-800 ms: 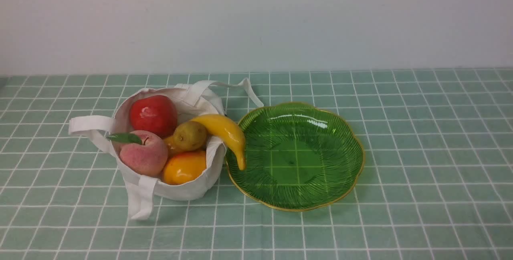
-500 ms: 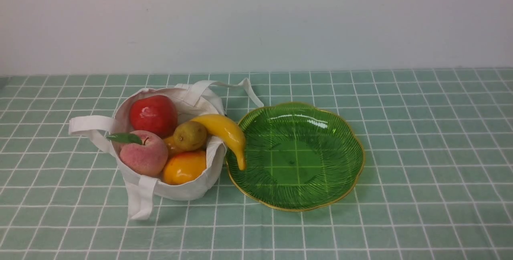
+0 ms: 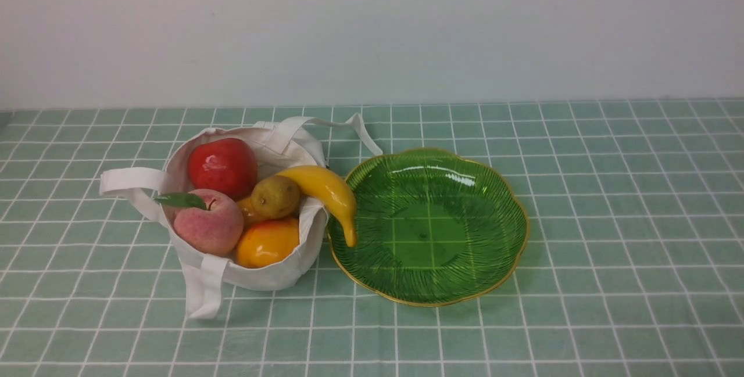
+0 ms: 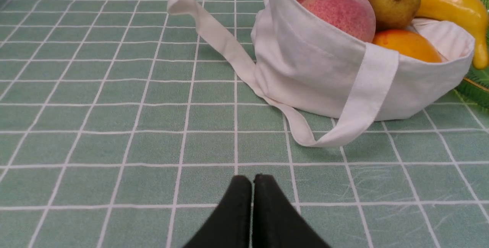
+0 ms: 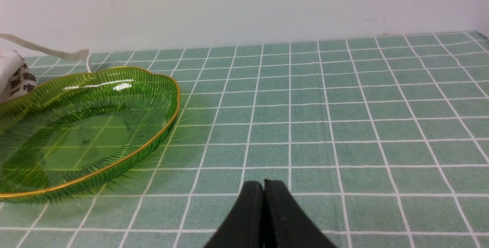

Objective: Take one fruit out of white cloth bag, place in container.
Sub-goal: 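Reach into the cloth bag and grasp the kiwi with the left gripper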

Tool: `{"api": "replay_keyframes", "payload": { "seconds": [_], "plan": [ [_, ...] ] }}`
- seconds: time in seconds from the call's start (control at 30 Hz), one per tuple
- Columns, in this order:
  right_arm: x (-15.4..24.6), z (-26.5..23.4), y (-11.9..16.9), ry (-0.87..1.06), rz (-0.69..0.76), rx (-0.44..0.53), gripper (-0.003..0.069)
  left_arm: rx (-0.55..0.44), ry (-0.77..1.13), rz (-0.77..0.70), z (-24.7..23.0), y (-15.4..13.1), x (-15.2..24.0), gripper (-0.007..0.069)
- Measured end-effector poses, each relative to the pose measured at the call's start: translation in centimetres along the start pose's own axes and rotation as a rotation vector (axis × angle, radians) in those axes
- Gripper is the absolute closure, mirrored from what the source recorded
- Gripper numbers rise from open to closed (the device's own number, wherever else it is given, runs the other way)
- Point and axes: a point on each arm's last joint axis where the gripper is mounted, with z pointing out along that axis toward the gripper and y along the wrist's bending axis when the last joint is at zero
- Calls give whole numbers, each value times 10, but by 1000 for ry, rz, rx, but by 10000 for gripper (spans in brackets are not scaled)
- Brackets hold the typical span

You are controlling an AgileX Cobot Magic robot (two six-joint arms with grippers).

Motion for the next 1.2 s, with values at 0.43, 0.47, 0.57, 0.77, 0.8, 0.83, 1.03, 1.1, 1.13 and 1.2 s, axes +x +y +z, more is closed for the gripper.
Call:
{"api": "replay_keyframes", "payload": {
  "seconds": [0.43,0.47,0.57,0.77,0.8,0.83,1.03,1.1,1.13,1.2],
  "plan": [
    [0,0,0,0,0,0,671,0,0,0,0,0,0,633],
    [0,0,0,0,0,0,671,0,0,0,0,0,0,633],
    [0,0,0,0,0,0,671,0,0,0,0,0,0,633],
    [0,0,0,0,0,0,671,0,0,0,0,0,0,633],
    [0,0,0,0,0,0,671,0,0,0,0,0,0,633],
    [0,0,0,0,0,0,671,0,0,0,0,0,0,633],
    [0,0,0,0,0,0,671,0,0,0,0,0,0,633],
    [0,0,0,0,0,0,671,1,0,-4,0,0,0,633],
    [0,0,0,0,0,0,671,8,0,-29,0,-1,0,633],
    [0,0,0,0,0,0,671,33,-5,-123,0,-3,0,633]
  ]
}}
